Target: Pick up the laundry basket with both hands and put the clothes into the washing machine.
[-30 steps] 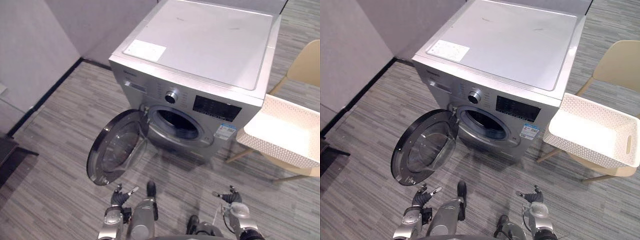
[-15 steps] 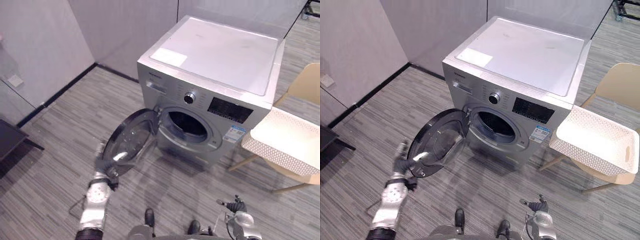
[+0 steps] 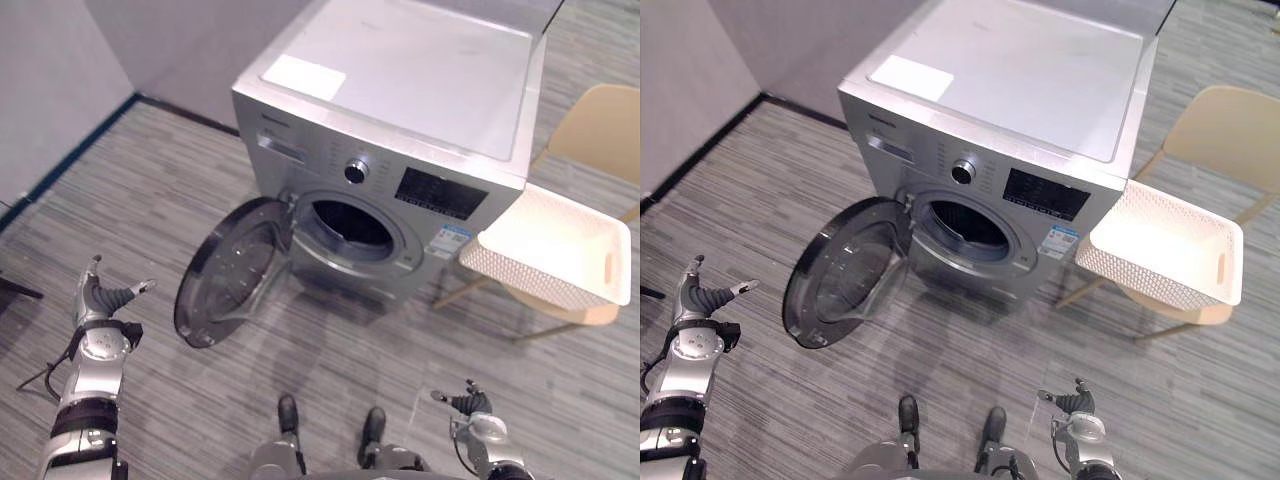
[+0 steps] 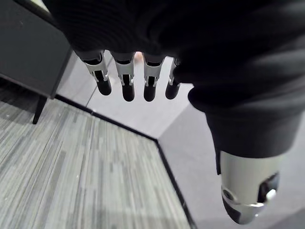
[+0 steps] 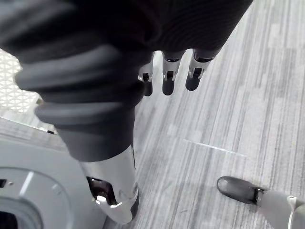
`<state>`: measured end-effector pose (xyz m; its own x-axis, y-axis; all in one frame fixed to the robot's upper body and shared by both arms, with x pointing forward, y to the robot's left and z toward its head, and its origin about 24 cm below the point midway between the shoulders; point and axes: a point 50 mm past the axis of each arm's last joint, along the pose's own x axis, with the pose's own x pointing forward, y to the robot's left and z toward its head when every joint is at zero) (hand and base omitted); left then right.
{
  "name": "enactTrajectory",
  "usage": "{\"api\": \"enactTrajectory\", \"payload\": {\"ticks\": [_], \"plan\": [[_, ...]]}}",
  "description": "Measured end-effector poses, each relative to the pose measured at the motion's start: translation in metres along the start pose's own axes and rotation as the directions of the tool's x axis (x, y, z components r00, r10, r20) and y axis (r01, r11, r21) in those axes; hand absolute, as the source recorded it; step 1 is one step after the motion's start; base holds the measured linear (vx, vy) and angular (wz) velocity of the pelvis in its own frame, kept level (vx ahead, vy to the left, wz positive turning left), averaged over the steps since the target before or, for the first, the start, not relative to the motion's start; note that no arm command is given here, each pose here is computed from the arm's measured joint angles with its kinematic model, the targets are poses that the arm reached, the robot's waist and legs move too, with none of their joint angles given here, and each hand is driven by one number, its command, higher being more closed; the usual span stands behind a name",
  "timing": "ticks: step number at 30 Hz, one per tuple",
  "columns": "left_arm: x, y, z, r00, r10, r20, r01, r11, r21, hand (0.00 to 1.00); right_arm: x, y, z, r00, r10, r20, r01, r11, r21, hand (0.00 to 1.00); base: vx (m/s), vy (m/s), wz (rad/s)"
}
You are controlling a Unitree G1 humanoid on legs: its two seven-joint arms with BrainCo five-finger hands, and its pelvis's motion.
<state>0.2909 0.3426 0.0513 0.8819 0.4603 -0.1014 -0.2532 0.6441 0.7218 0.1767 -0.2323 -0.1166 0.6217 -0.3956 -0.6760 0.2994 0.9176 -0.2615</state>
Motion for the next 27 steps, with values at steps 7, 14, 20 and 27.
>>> {"api": "enactTrajectory", "payload": {"ticks": [7,14,20,27], "plan": [[0.001,-0.036,0.028,0.991,-0.105,0.084,0.108,0.994,-0.031,0.0,0.0,0.006,0.018,0.997,0.017,0.079,-0.017,1.0,0.001,0.0,-0.04,0.0,-0.12],[-0.039,-0.116,0.054,0.929,-0.312,0.202,0.341,0.931,-0.131,0.0,0.0,0.012,0.026,0.995,0.027,0.099,-0.027,1.0,0.003,0.0,-0.06,0.005,-0.02],[-0.081,-0.172,0.075,0.834,-0.478,0.276,0.53,0.833,-0.16,0.0,0.001,0.014,0.03,0.994,0.022,0.111,-0.019,0.999,-0.027,0.0,-0.03,0.0,-0.1],[-0.066,-0.163,0.188,0.718,-0.427,0.549,0.553,0.829,-0.079,0.0,0.001,0.027,0.047,0.983,0.06,0.172,-0.04,0.992,-0.117,0.0,-0.03,0.01,-0.51]]}}
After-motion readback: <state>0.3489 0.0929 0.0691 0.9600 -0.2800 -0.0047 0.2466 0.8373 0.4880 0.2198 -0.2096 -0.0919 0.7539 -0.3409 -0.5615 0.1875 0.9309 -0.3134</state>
